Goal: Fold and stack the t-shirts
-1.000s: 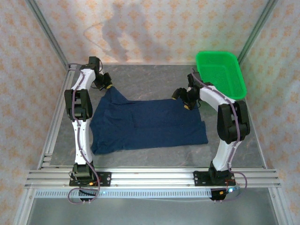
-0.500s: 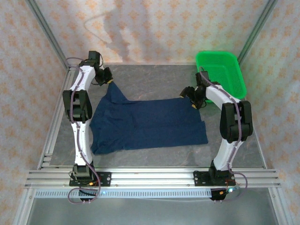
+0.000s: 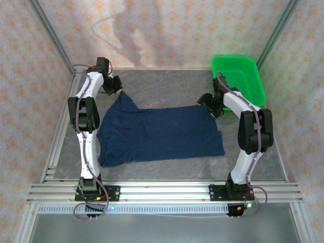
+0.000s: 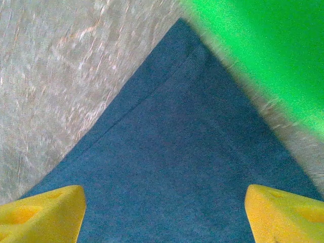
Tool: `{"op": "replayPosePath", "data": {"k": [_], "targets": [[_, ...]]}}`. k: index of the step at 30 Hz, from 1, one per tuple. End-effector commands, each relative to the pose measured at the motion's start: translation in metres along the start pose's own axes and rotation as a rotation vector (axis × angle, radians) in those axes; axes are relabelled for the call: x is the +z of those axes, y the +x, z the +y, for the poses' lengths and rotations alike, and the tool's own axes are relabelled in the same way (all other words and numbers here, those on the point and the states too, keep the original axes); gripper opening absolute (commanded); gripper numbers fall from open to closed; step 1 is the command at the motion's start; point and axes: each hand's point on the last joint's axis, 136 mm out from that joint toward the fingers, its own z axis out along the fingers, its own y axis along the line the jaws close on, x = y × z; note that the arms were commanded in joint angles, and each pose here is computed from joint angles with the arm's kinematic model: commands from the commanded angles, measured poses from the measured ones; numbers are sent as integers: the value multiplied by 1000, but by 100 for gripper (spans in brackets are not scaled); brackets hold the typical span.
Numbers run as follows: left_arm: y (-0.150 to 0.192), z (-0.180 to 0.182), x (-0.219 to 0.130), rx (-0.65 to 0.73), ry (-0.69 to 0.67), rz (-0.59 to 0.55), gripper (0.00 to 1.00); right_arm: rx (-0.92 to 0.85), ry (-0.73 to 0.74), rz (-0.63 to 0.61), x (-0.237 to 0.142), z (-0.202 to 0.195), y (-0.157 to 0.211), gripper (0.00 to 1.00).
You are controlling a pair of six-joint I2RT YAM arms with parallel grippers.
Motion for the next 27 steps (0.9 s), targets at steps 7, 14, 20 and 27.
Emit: {"op": "replayPosePath", "data": {"k": [7,14,20,27], "targets": [[10,-25,-45,-25,68,-17,0,55,24,-81,1,9,-50,75],[13,-31,-59,-20,82,-26,0,0,68,-71,14,21,-55,69],[14,-34,-66,-16,90,-33,0,-106,243,-80,22,16,-50,65],[16,-31,-70,-21,81,-32,0,-141,377,-52,44,-1,-50,58]]}}
